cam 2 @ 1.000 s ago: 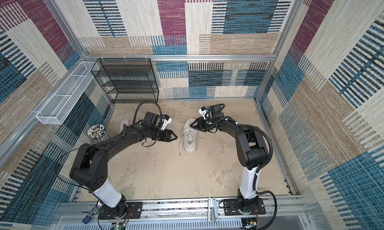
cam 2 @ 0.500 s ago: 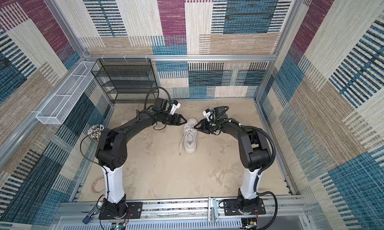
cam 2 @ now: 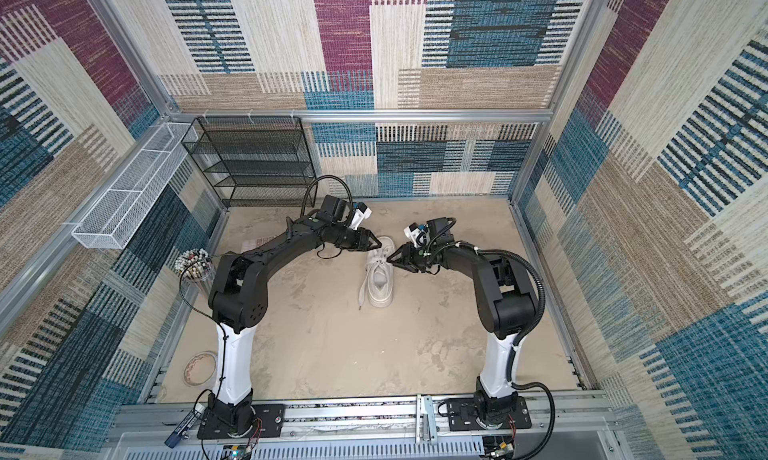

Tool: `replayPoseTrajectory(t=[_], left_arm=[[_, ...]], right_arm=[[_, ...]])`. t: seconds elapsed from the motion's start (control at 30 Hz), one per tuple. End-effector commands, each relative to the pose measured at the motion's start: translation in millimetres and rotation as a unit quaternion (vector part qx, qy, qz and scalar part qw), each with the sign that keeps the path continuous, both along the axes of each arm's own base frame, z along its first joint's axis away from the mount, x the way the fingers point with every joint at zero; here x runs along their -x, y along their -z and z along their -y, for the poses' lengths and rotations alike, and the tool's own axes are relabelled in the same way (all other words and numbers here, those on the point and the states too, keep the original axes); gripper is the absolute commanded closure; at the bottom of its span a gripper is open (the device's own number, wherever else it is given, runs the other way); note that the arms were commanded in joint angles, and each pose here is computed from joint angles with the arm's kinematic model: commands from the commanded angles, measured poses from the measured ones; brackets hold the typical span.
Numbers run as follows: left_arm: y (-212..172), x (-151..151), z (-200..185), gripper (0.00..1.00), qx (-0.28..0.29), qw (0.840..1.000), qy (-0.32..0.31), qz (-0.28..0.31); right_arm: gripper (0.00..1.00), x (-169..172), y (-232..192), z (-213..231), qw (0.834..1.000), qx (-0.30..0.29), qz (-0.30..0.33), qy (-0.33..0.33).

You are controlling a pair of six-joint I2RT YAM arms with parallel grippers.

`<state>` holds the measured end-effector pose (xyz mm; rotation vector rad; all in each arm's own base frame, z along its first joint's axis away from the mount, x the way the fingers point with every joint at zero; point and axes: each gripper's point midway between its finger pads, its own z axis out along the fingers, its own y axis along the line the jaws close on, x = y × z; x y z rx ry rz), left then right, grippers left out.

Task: Tie the shoes

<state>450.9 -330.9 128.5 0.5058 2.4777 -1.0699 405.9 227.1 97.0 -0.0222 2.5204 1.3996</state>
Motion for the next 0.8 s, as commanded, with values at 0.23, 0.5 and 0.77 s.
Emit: replayPoseTrajectory(t=[0.23,0.5,0.77], left_arm=[[4,1,-1,1.0,-0.005,1.0,-0.006,-0.014],[-1,-10,-13,1.0,-0.019,0.999,-0.036,0.008],[-9,-19,-28,1.0,-0.011,0.997,-0.073,0.02]], right_arm=[[0.98,0,-11,-4,1.0,-0.02,0.016,-0.008],[1.0,8,-9,4,1.0,0.006,0.015,0.0],[1.0,17,-5,8,1.0,0.019,0.01,0.005]])
